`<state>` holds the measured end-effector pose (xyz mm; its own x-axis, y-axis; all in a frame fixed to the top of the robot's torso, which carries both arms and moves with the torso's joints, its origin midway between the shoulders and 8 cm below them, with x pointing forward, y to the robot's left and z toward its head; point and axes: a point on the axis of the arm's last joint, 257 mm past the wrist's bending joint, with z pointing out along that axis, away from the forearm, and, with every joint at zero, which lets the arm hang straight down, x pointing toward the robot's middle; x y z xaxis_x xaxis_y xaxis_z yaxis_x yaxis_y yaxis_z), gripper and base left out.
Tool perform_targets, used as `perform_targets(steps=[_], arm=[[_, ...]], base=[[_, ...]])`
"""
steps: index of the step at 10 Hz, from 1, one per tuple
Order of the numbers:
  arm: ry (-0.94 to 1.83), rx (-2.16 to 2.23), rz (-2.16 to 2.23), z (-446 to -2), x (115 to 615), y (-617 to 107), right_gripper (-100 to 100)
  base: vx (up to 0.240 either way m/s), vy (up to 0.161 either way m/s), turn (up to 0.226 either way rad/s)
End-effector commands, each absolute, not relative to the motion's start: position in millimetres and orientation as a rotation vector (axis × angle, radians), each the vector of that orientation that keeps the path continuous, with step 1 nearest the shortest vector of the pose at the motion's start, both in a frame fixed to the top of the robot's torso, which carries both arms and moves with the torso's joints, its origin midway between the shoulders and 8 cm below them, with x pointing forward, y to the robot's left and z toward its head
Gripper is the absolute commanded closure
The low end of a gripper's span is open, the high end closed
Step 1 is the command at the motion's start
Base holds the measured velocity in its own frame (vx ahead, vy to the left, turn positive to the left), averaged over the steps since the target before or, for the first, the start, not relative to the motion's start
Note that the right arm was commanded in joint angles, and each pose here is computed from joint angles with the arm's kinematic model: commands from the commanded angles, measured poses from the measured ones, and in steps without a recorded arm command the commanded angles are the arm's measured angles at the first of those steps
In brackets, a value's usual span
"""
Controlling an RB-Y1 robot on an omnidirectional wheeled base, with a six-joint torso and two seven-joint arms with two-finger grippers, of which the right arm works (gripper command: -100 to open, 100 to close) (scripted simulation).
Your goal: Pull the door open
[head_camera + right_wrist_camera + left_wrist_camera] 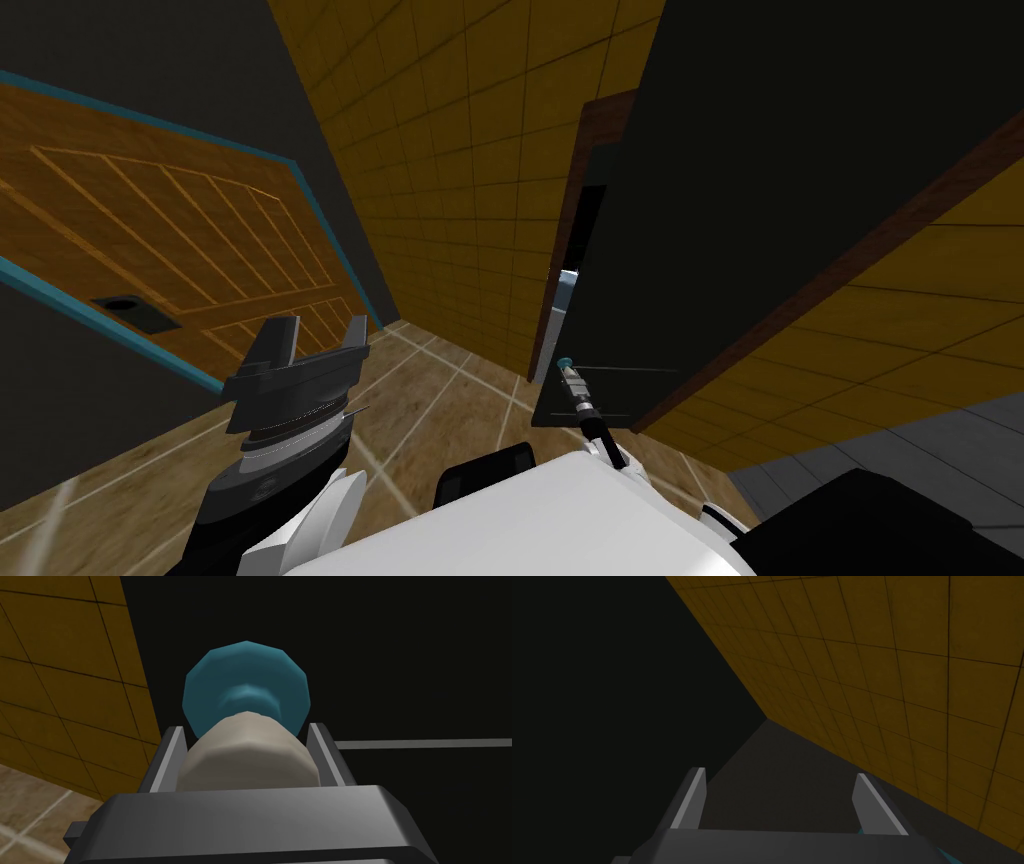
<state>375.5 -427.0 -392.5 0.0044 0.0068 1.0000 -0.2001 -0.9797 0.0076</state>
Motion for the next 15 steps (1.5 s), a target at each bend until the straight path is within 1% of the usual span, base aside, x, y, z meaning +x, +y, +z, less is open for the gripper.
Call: perform_targets(steps=[1, 4, 6, 7, 15], arm=[[-0.173, 2.133, 2.129, -393.2, 367.5, -423.0, 100], [-0.127, 2.156, 2.157, -392.2, 357.8, -418.3, 100], [-0.100, 2.173, 2.174, -391.9, 351.4, -415.1, 100], [-0.109, 2.173, 2.159, -393.7, 352.8, -416.3, 100], [0.008, 2.224, 2.224, -392.2, 316.4, -411.0, 100]], base=[[-0.245, -0.048, 0.132], [-0.232, -0.014, 0.095], [-0.203, -0.056, 0.080], [-0.091, -0.035, 0.028], [-0.220, -0.052, 0.134]])
